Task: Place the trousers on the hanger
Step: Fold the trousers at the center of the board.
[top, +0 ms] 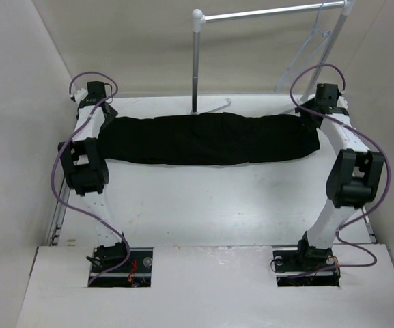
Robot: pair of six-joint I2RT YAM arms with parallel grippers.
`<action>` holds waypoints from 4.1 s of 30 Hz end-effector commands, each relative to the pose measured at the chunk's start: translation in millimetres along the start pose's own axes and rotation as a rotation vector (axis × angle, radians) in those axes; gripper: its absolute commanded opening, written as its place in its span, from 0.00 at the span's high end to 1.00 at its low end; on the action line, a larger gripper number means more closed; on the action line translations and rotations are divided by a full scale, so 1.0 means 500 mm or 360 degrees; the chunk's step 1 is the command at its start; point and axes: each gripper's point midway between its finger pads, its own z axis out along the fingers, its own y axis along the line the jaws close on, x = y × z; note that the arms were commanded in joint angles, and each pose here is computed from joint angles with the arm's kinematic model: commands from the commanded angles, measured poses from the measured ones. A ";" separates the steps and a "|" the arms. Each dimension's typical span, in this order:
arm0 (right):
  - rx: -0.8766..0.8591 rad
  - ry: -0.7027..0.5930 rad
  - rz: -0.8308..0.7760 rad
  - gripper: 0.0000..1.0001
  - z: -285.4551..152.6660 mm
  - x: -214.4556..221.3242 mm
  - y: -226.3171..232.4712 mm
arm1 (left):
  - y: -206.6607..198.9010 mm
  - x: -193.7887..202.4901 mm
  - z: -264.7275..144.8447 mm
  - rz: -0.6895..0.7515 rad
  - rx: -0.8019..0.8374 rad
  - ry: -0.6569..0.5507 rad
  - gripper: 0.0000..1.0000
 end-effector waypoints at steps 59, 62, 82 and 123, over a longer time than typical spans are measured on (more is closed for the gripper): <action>0.0048 -0.0190 0.0165 0.17 -0.354 0.114 -0.405 | 0.383 0.189 -0.280 -0.0486 -0.0196 -0.0021 0.24; 0.0064 -0.0195 0.0188 0.10 -0.336 0.111 -0.409 | 0.298 0.185 -0.332 -0.0404 0.0002 -0.0064 0.24; 0.0259 0.0171 0.0419 0.33 -0.101 0.173 -0.443 | 0.105 0.362 -0.431 -0.0084 0.0611 0.0172 0.25; -0.0960 -0.0039 -0.1020 0.68 -0.608 0.582 0.337 | 0.103 0.209 -0.586 -0.0113 0.0745 -0.0068 0.25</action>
